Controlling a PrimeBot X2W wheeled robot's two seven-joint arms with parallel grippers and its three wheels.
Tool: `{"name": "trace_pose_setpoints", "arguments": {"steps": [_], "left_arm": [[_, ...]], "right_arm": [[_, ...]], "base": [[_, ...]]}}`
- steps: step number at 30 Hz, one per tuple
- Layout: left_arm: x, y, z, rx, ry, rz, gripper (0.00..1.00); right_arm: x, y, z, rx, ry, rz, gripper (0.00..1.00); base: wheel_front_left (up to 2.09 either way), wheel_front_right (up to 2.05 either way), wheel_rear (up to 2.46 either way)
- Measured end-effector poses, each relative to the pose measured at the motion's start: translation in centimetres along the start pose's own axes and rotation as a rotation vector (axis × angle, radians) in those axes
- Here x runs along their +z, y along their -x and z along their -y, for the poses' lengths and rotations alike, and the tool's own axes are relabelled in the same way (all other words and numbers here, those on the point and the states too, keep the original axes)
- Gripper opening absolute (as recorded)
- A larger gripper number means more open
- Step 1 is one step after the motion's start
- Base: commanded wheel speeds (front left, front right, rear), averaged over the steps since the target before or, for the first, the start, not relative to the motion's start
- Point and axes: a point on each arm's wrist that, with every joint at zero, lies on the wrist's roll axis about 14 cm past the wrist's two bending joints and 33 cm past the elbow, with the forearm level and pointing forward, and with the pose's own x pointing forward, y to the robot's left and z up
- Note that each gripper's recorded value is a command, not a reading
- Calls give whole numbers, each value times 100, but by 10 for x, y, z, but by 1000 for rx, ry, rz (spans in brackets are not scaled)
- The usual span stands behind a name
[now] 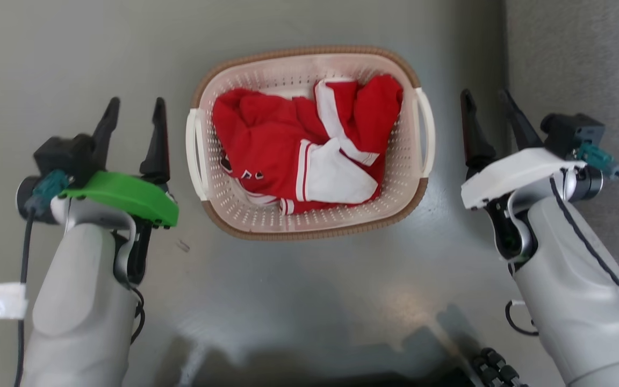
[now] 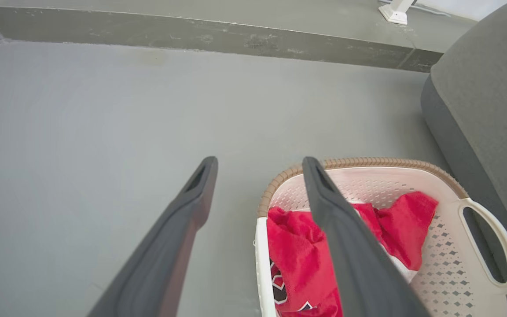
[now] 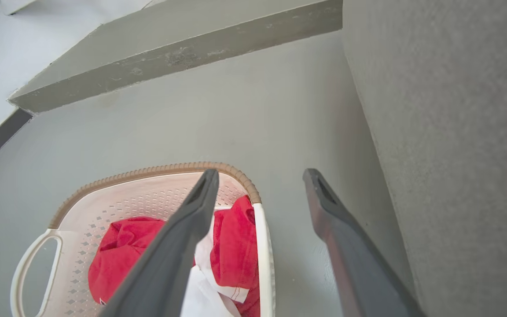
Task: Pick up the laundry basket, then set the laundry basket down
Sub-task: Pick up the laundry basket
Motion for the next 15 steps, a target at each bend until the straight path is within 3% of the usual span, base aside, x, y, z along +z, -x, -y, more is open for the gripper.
{"name": "trace_pose_setpoints", "arguments": {"steps": [15], "left_arm": [[-70,-17,-4,-18,12,-227,100]], "right_arm": [[-72,-24,2,5,-26,-226,100]], "base": [[0,0,0]]}}
